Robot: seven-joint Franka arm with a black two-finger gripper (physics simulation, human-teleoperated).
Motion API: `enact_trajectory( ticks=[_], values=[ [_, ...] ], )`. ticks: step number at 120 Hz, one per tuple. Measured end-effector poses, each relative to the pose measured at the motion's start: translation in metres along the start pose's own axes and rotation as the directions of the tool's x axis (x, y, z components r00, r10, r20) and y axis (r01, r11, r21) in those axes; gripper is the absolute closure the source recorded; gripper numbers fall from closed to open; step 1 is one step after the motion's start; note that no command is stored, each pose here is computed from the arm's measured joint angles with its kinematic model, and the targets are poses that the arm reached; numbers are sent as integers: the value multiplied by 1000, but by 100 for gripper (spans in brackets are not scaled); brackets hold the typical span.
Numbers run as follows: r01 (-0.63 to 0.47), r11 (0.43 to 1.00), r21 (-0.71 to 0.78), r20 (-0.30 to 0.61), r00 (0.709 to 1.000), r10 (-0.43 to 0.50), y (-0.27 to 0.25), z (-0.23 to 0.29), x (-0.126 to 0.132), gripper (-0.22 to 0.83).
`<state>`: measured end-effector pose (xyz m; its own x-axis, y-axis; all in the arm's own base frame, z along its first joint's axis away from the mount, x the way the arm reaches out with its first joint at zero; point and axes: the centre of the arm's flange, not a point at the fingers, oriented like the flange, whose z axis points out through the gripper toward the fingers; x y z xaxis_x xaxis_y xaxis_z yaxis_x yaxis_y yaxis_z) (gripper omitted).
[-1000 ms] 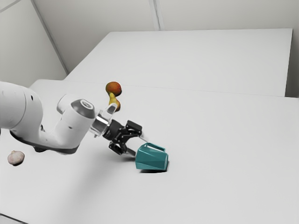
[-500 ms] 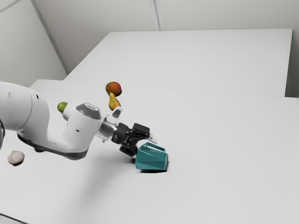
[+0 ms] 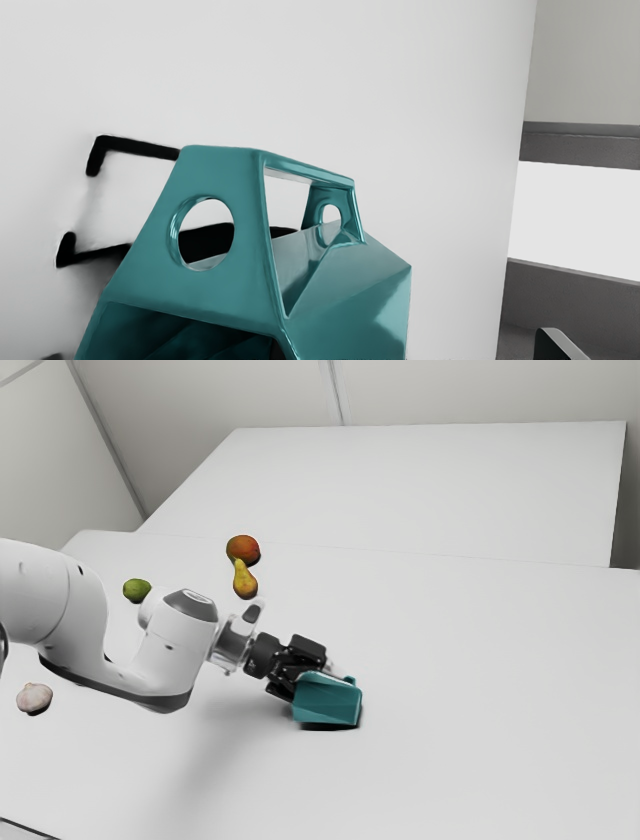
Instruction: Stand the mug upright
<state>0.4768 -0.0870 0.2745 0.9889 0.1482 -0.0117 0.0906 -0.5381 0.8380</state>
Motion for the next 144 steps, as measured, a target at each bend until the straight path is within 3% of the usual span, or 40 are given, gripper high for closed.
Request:
enact_trajectory(
  ticks=[24, 60, 98, 120, 144],
  values=[
    [-22, 1000, -5, 3, 1000, 22, 0, 0, -7, 27],
    [-59, 998, -10, -3, 998, 59, 4, -3, -6, 65],
    [-222, 975, 31, -15, 975, 222, 50, -34, -4, 75],
    [-399, 886, 236, 96, 917, 388, 70, -79, 12, 77],
    [-535, 711, 456, 290, 845, 450, 80, -106, 30, 77]
  ],
)
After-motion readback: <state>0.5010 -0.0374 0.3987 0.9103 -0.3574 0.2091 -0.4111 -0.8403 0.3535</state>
